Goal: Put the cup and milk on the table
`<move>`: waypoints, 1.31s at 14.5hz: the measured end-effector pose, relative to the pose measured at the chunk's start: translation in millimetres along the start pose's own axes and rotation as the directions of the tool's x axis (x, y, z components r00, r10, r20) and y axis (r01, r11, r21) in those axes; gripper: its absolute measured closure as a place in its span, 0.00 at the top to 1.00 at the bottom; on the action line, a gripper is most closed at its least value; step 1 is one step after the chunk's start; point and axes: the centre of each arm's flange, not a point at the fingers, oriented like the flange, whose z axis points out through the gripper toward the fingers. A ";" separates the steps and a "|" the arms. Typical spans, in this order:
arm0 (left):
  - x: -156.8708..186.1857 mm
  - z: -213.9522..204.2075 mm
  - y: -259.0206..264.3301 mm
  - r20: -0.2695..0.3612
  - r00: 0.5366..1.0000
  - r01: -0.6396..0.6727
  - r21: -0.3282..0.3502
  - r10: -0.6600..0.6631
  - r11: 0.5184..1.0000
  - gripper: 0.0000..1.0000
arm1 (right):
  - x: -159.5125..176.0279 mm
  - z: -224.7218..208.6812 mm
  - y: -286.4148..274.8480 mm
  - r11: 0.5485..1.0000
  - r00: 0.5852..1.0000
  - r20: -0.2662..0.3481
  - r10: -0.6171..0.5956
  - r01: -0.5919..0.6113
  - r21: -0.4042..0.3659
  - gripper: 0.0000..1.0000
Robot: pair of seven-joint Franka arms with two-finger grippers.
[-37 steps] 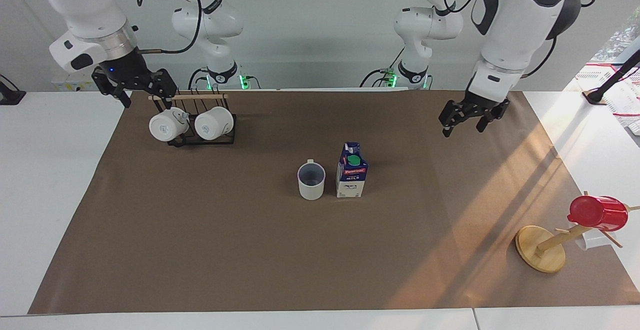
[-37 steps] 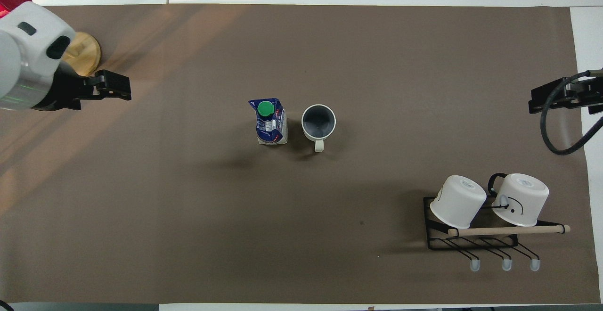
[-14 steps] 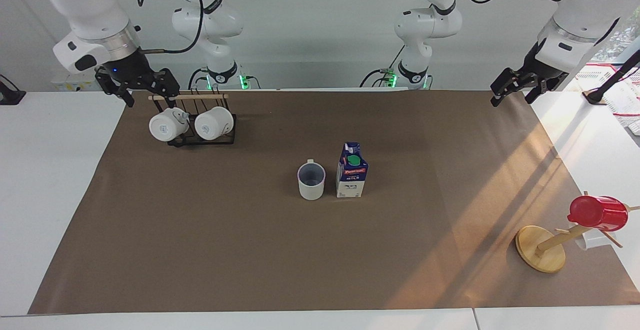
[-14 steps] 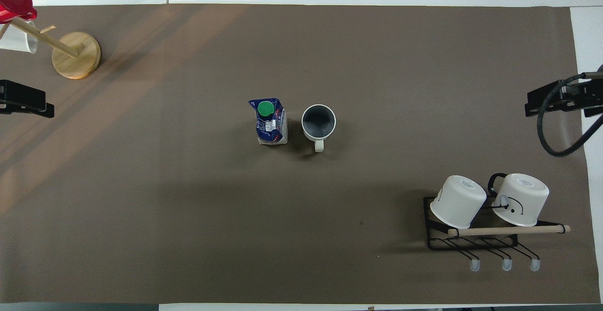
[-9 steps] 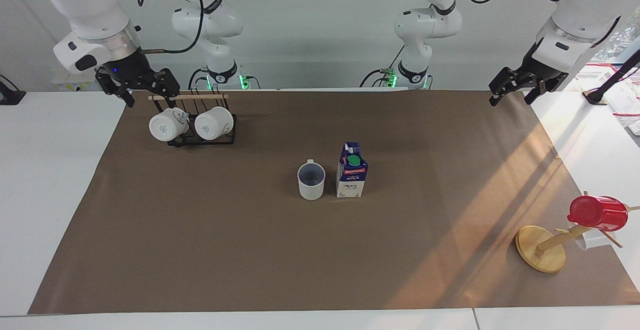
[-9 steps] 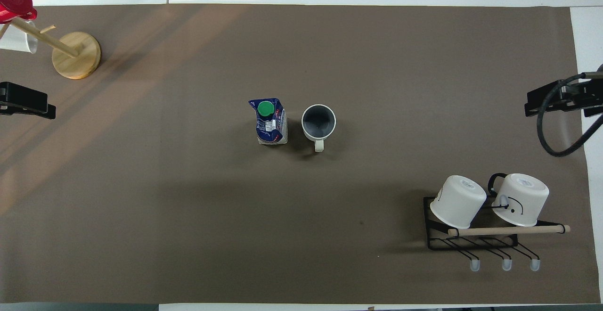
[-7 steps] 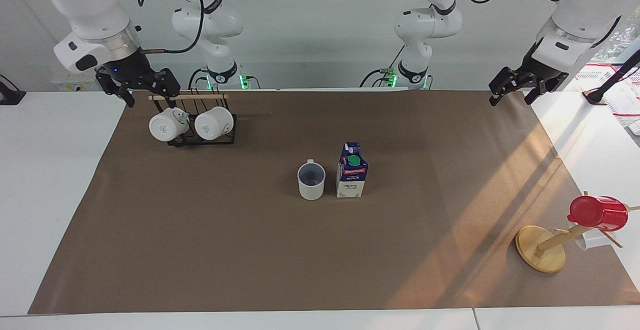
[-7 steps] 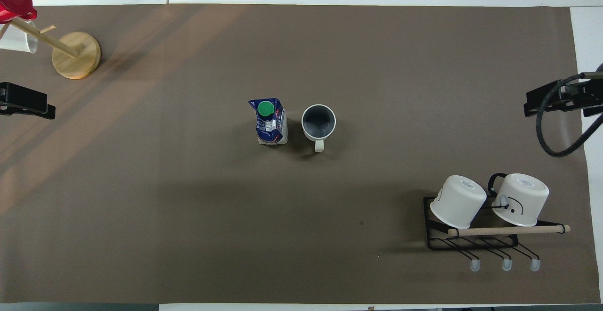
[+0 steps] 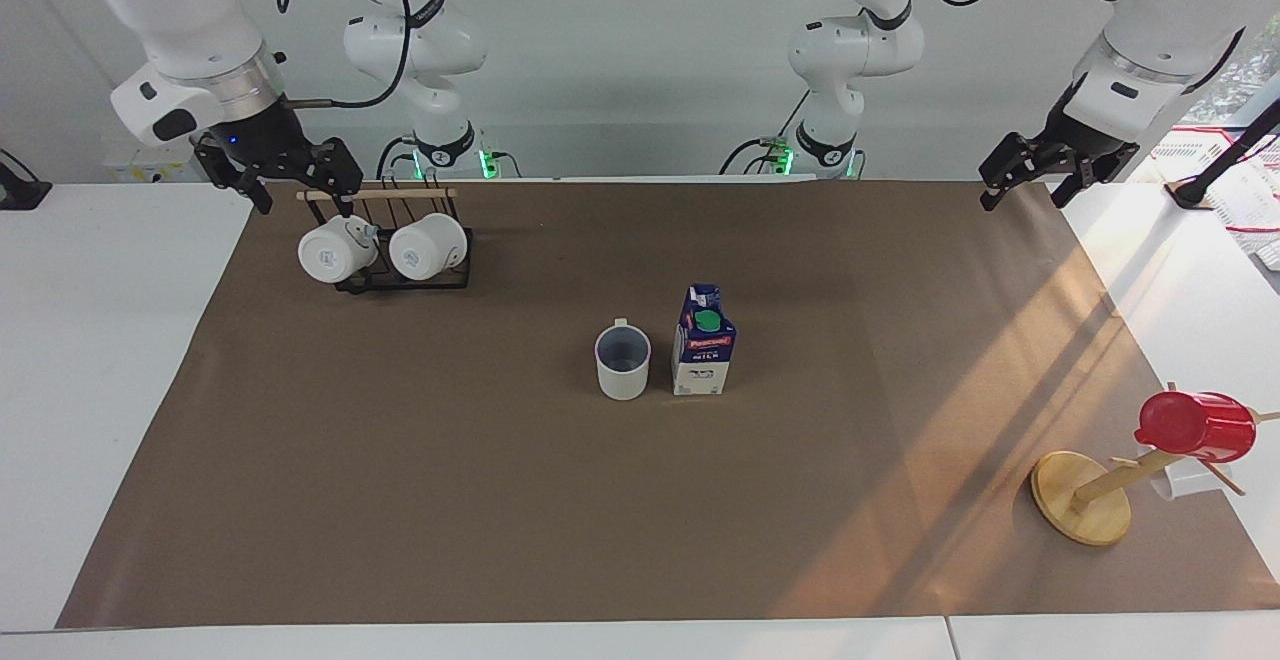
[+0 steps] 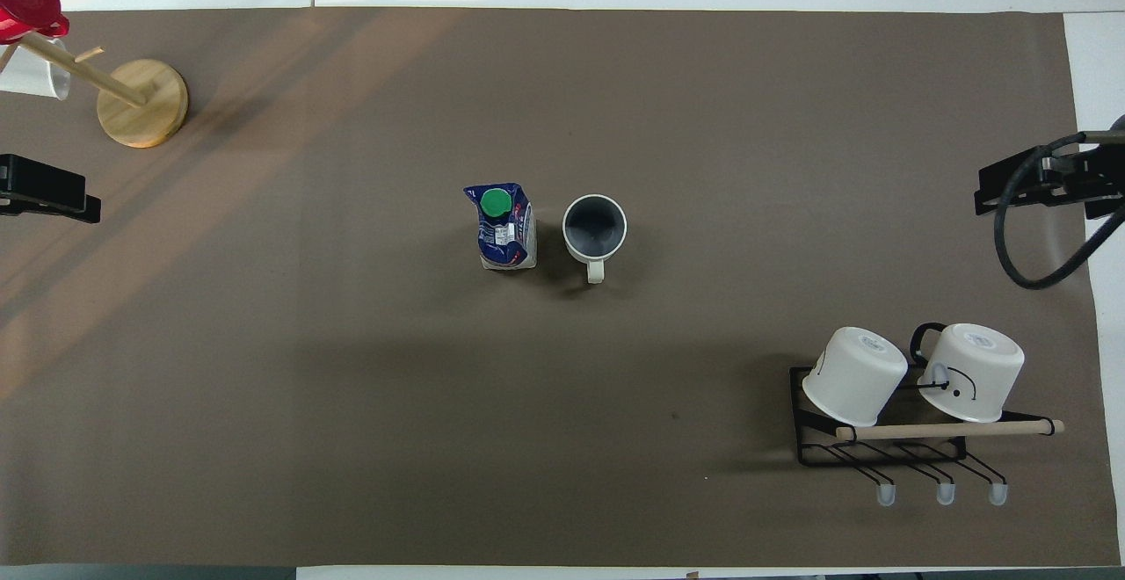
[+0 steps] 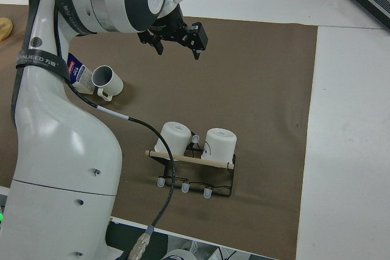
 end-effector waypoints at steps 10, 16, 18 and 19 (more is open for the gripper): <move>0.0 0.0 -0.1 0.000 1.000 -0.002 0.001 0.002 1.000 1.00 | -2.1 1.9 1.7 1.000 1.000 0.021 0.000 0.000 -0.002 1.00; 0.0 0.2 -0.1 0.000 1.000 -0.005 0.001 0.005 1.000 1.00 | -2.2 1.9 0.8 1.000 1.000 0.021 -0.003 0.004 -0.002 1.00; 0.0 0.6 0.0 0.001 1.000 -0.006 0.001 0.006 1.000 1.00 | -2.2 1.9 0.2 1.000 1.000 0.021 -0.005 0.005 -0.002 1.00; 0.0 0.6 0.1 0.001 1.000 -0.006 0.001 0.006 1.000 1.00 | -2.2 1.9 0.1 1.000 1.000 0.021 -0.005 0.005 -0.002 1.00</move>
